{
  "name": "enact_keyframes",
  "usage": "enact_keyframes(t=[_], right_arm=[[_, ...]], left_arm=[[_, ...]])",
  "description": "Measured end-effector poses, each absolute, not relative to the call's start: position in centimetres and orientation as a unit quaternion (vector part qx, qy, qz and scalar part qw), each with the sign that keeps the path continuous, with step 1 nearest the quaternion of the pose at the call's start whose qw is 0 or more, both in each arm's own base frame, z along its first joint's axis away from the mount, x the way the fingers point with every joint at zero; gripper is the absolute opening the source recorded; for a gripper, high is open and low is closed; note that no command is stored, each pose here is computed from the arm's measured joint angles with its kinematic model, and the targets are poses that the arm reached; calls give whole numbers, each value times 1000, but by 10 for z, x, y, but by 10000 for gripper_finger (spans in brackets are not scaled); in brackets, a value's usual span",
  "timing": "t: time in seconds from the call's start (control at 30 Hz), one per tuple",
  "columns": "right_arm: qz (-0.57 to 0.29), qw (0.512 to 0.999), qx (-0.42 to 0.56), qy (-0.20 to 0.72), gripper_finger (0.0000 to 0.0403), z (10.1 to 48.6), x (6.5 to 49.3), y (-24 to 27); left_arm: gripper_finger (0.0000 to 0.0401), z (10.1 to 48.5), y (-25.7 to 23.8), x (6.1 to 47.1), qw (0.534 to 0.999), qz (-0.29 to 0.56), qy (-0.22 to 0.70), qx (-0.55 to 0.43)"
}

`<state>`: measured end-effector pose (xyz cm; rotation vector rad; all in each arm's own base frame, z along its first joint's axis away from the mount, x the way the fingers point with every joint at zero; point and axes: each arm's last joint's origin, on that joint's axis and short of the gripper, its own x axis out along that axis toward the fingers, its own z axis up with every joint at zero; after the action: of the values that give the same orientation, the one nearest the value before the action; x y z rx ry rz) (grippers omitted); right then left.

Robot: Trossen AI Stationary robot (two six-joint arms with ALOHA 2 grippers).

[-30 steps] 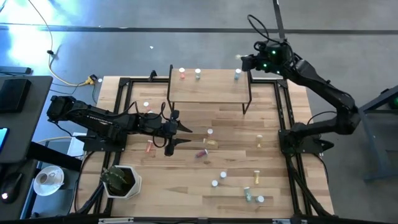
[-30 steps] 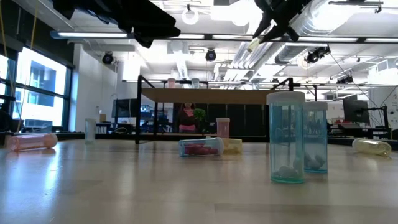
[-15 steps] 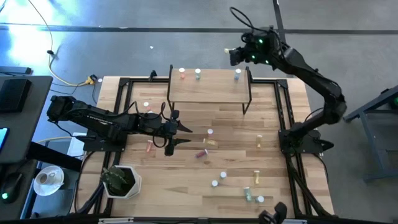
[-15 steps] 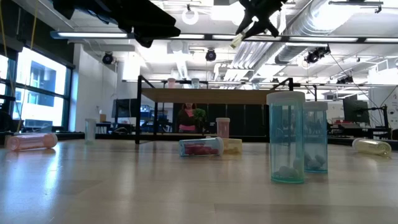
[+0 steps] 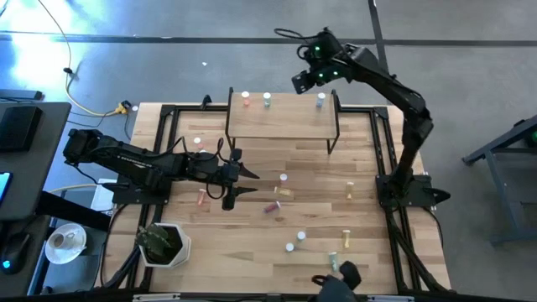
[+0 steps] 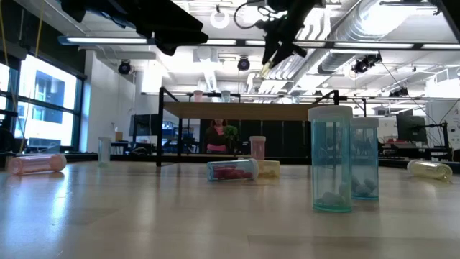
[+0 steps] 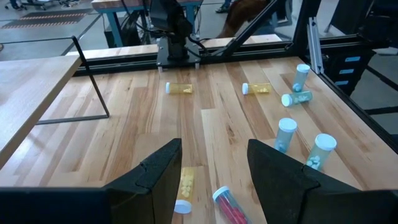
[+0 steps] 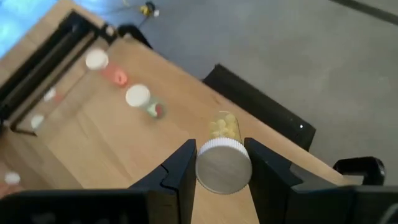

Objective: Pick and place medicine bottles onto shelf by color
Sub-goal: Put the yellow medicine bottle on the shelf

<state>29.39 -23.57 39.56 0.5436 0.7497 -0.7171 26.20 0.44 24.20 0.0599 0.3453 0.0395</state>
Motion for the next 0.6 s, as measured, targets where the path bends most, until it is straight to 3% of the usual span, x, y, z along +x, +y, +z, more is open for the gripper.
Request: enact_keyframes(t=[0.6], right_arm=[[-276,808,217,473,110,343,334,-236]], left_arm=[[174,242,4,262,984,20,172,30]])
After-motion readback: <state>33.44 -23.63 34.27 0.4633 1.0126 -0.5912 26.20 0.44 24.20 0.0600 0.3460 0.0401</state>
